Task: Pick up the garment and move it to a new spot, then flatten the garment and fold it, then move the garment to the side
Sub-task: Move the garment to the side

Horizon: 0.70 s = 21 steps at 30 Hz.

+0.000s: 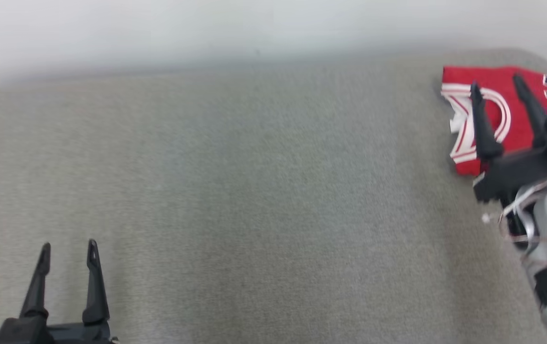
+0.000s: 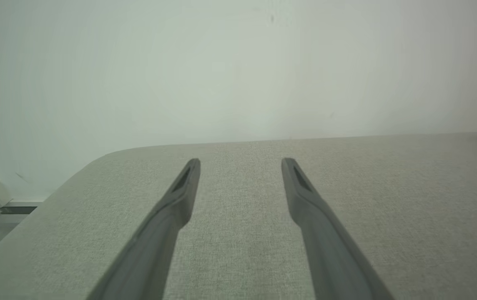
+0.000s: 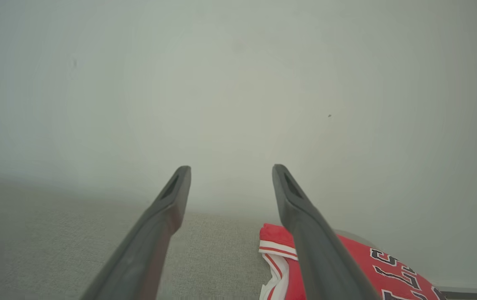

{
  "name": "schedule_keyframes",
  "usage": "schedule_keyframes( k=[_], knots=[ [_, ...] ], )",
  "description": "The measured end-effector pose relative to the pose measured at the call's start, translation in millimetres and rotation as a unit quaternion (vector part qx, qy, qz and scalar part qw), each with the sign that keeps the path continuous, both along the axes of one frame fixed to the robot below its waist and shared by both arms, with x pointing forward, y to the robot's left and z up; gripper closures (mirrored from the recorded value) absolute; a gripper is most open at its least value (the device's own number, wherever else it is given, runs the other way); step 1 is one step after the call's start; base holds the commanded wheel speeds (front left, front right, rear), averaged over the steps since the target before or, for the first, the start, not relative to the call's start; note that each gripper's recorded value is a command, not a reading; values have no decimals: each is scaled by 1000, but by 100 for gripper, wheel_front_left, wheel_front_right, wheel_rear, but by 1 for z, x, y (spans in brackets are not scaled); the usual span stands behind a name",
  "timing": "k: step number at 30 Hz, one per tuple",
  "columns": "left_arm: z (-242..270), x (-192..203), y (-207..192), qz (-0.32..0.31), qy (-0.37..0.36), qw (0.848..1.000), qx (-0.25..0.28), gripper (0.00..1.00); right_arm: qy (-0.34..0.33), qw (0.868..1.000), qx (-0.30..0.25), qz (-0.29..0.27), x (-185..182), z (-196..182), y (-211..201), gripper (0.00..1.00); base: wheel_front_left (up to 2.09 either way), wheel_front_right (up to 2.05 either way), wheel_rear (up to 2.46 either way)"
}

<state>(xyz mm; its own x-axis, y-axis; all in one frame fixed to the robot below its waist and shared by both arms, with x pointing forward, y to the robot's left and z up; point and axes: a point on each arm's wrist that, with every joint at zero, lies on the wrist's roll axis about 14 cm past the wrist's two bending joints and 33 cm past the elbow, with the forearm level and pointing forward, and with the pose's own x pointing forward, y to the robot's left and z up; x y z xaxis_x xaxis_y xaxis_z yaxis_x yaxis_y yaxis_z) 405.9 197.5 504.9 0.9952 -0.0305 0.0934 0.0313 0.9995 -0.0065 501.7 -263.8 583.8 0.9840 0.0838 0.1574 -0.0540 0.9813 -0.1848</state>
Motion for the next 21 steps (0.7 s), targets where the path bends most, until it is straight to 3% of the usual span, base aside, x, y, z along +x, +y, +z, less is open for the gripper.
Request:
schedule_keyframes(
  k=[14,21],
  knots=[
    [16,-46,19,36,-17,999,-10,0,-2,997,68,20,-79,-29,51,0,0,0,0],
    [20,-48,15,31,-24,999,-13,0,16,996,85,8,-112,-49,52,0,0,0,0]
  ],
)
